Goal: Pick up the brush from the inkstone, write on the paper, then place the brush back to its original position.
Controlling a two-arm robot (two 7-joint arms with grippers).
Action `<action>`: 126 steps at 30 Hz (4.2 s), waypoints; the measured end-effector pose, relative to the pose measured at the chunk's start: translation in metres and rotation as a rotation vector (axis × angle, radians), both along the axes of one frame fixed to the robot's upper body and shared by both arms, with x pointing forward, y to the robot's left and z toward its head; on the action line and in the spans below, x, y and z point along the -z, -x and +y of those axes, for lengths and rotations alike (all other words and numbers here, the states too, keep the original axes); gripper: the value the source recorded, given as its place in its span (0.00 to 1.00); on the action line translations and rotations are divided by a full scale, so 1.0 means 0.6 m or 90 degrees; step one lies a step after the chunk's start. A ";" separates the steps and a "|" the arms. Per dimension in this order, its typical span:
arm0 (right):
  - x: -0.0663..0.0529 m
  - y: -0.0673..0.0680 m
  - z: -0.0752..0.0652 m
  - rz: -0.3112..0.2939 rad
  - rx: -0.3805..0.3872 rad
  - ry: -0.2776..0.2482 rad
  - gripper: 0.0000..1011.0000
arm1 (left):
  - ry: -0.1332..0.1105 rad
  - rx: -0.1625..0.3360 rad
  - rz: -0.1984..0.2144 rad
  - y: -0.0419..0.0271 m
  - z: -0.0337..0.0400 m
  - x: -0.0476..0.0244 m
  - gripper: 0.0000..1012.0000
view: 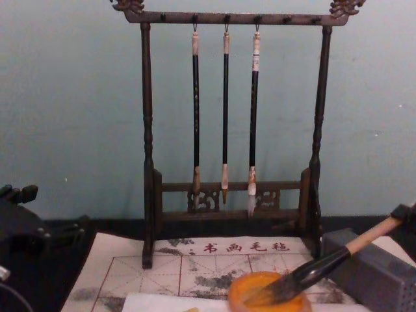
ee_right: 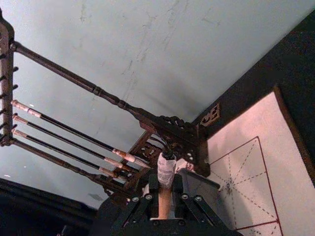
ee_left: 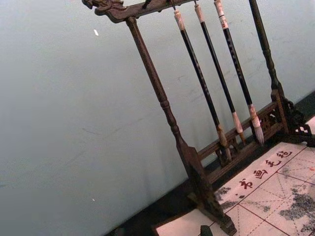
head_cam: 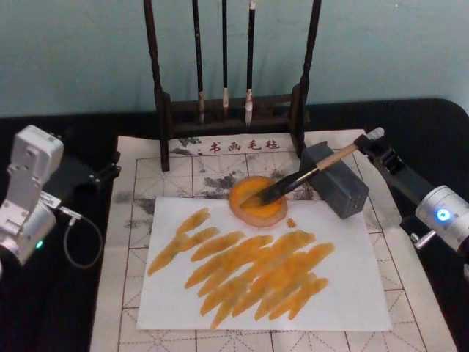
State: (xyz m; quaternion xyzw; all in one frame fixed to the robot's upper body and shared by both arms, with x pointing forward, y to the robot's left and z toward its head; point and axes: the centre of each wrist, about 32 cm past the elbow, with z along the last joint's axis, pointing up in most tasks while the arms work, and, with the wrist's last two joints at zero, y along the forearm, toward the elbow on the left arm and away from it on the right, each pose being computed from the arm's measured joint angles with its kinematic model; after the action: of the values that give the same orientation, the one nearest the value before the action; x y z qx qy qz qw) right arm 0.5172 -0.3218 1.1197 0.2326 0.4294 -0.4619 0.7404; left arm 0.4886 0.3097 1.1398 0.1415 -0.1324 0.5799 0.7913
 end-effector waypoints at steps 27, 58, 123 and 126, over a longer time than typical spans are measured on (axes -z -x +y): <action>0.000 0.000 0.000 -0.002 0.000 0.000 0.64 | 0.000 0.000 0.000 0.000 0.000 0.000 0.99; -0.005 0.013 -0.004 -0.064 0.004 0.090 0.99 | 0.000 0.000 0.000 0.000 0.000 0.000 0.99; -0.004 0.053 0.005 -0.199 0.017 0.460 0.99 | 0.000 0.000 0.000 0.000 0.000 0.000 0.99; -0.004 0.053 0.005 -0.198 0.017 0.460 0.99 | 0.000 0.000 0.000 0.000 0.000 0.000 0.99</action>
State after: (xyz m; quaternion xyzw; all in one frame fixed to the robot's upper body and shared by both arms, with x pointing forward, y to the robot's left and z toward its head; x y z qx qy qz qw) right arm 0.4856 -0.3185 1.1224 0.0301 0.1186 -0.5521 0.8247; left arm 0.4886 0.3097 1.1398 0.1415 -0.1325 0.5799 0.7913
